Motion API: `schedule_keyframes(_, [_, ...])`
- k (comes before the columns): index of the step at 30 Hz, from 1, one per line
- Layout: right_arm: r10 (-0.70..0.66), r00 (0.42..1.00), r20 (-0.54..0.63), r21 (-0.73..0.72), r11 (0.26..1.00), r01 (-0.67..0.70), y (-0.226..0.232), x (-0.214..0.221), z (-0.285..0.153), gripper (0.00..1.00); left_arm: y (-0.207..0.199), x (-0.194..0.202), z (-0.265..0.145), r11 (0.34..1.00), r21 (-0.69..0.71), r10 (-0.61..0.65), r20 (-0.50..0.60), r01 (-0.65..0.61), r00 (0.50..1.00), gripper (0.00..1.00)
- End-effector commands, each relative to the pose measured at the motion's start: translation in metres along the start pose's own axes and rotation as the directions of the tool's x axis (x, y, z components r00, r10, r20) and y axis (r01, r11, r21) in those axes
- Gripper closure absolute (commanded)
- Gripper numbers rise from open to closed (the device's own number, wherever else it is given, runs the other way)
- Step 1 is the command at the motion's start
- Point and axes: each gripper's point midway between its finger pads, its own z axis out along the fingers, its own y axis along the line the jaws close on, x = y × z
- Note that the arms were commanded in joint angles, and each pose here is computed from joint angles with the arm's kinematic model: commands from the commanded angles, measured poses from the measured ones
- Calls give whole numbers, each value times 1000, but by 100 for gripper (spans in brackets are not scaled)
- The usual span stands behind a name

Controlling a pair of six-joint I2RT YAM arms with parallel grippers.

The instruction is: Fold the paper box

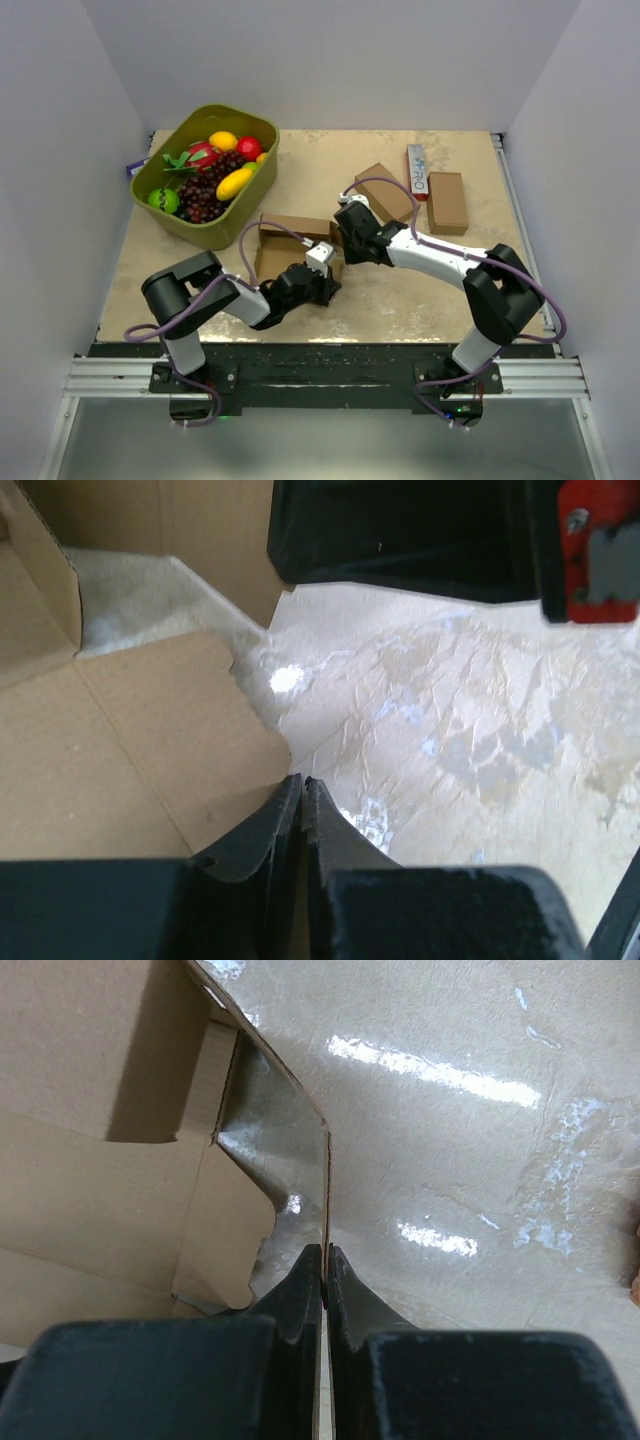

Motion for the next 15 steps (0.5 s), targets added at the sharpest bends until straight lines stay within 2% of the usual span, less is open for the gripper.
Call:
schedule_keyframes(1, [11, 1000, 3, -18, 1000, -11, 4, -5, -8, 100, 7, 2, 5, 999, -35, -10, 23, 11, 1000, 90])
schedule_keyframes(6, [10, 1000, 9, -6, 1000, -10, 1, -6, -10, 100, 7, 7, 3, 1000, -27, -14, 16, 15, 1000, 92])
schedule_keyframes(9, [-8, 1000, 0, 22, 1000, 8, -4, -3, -8, 100, -1, -13, -6, 1000, -4, -7, 67, 7, 998, 90])
schedule_keyframes(13, [-22, 1000, -5, 40, 999, 22, -8, -2, -7, 100, -7, -55, -28, 1000, -10, -4, 184, 6, 983, 82])
schedule_keyframes(15, [-21, 1000, -2, 41, 999, 21, -8, -3, -8, 100, -1, -57, -35, 999, -40, -5, 194, 13, 981, 80])
